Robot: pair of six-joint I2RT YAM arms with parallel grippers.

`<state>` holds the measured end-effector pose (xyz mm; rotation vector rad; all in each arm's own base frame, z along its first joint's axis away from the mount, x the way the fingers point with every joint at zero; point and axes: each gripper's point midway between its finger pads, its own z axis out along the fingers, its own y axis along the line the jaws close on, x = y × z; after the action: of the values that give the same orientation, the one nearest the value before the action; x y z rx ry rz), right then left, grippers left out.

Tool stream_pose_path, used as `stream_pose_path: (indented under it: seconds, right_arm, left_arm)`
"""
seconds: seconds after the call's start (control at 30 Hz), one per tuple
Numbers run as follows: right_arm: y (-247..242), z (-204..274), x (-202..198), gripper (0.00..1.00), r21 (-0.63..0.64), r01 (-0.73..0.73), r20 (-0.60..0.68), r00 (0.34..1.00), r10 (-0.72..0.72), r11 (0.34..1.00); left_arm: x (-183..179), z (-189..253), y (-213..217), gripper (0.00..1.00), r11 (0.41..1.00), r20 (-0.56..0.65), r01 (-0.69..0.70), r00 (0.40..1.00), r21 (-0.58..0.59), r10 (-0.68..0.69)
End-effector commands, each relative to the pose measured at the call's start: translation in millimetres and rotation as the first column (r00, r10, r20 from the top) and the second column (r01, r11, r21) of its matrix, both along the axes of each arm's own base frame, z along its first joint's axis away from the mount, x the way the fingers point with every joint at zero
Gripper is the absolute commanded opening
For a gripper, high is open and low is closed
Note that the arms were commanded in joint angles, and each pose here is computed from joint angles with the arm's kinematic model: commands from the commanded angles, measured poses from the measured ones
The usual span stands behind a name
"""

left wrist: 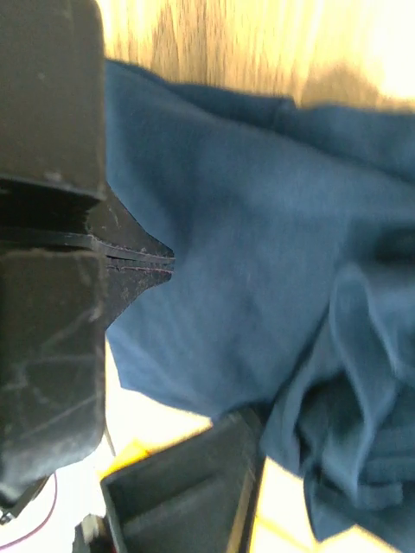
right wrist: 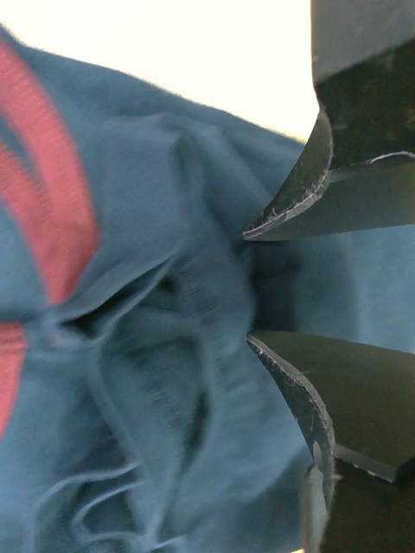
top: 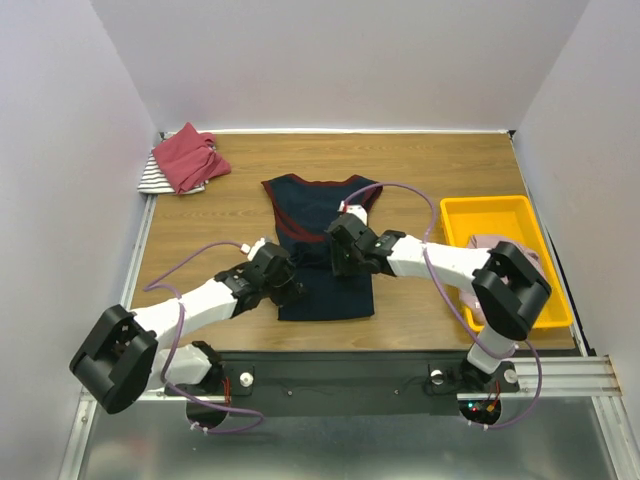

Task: Fold and stack the tank tops
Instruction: Fold the tank top

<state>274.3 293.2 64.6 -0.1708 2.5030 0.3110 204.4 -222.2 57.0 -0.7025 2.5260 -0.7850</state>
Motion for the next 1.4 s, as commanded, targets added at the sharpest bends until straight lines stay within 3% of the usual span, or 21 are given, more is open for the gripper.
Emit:
stream_pose_path:
  seconds: [0.0, 0.3, 0.57, 0.7, 0.8, 0.87, 1.0, 1.1, 1.23, 1.37]
  right_arm:
    - [19, 15, 39, 0.53, 0.025, 0.023, 0.077, 0.997, -0.025, 0.999]
    - [0, 30, 111, 0.57, 0.045, 0.114, 0.118, 0.986, -0.119, 0.992]
    - [-6, 50, 123, 0.61, 0.071, 0.113, 0.148, 0.981, -0.123, 0.991]
    - [5, 75, 106, 0.6, 0.102, -0.003, 0.175, 0.985, -0.016, 0.995]
    - [30, 91, 71, 0.6, 0.082, -0.137, 0.225, 0.968, 0.116, 0.987]
    - [43, 94, 59, 0.59, 0.082, -0.204, 0.242, 0.954, 0.179, 0.976]
    - [67, 86, 40, 0.47, 0.055, -0.366, 0.26, 0.904, 0.341, 0.929]
    - [90, 79, 32, 0.4, 0.049, -0.463, 0.261, 0.861, 0.436, 0.885]
    - [119, 69, 24, 0.37, -0.001, -0.556, 0.273, 0.8, 0.535, 0.832]
    - [139, 50, 21, 0.37, -0.066, -0.606, 0.264, 0.756, 0.599, 0.793]
  left_arm:
    - [-4, -16, 3, 0.0, 0.999, -0.032, -0.045, 0.998, -0.004, 0.045]
    - [-15, -34, 14, 0.0, 0.998, -0.072, -0.049, 0.996, 0.036, 0.052]
    - [-14, -28, 21, 0.0, 0.996, -0.049, -0.067, 0.996, 0.051, 0.07]
    - [-9, -14, 23, 0.0, 0.995, -0.016, -0.087, 0.996, 0.043, 0.088]
    - [-3, 1, 26, 0.01, 0.992, 0.015, -0.122, 0.992, 0.011, 0.122]
    - [4, 13, 33, 0.05, 0.987, 0.049, -0.161, 0.986, -0.002, 0.161]
    - [7, 17, 46, 0.11, 0.98, 0.043, -0.2, 0.979, 0.001, 0.2]
    - [4, 10, 57, 0.09, 0.973, 0.009, -0.23, 0.973, -0.01, 0.231]
    - [4, 6, 74, 0.07, 0.963, 0.005, -0.269, 0.963, -0.023, 0.27]
    - [2, 9, 67, 0.06, 0.974, 0.008, -0.219, 0.976, -0.051, 0.22]
